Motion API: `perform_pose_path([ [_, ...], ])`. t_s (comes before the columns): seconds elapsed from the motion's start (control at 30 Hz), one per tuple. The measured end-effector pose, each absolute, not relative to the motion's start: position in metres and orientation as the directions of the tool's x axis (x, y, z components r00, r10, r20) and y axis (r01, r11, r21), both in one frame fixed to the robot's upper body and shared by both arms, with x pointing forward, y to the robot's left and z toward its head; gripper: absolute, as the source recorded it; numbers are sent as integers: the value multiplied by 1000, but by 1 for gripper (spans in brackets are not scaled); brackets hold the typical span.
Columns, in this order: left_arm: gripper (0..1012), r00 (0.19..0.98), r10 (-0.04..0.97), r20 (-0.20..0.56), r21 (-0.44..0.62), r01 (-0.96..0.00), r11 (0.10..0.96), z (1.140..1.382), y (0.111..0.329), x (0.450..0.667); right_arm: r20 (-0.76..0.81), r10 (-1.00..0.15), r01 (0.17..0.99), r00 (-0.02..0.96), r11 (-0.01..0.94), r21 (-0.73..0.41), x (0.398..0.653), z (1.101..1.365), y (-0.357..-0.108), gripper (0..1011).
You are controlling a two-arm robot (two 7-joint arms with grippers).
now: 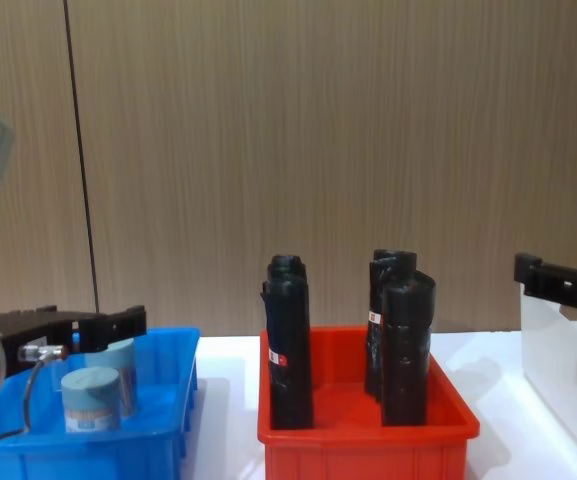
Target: Pick the cotton swabs from the blue box and place them into the white box.
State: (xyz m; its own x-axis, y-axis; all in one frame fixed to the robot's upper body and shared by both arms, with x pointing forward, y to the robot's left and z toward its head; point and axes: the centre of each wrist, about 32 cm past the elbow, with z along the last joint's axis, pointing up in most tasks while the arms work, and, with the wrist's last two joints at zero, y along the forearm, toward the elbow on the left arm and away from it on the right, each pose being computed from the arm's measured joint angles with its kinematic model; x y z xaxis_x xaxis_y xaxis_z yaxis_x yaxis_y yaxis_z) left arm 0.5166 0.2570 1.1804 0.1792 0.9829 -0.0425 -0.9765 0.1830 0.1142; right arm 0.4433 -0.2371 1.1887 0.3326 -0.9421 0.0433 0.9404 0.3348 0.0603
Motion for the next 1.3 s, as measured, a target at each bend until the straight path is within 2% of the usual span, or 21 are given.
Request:
perform_pose_path([
  [0.43,1004,145,986,-82,167,-973,157,1172,270,528,43,-942,940,333,335,60,443,1189,-237,1001],
  [1.3,1004,162,983,-91,255,-950,181,1154,281,552,43,-942,940,333,335,60,443,1189,-237,1001],
])
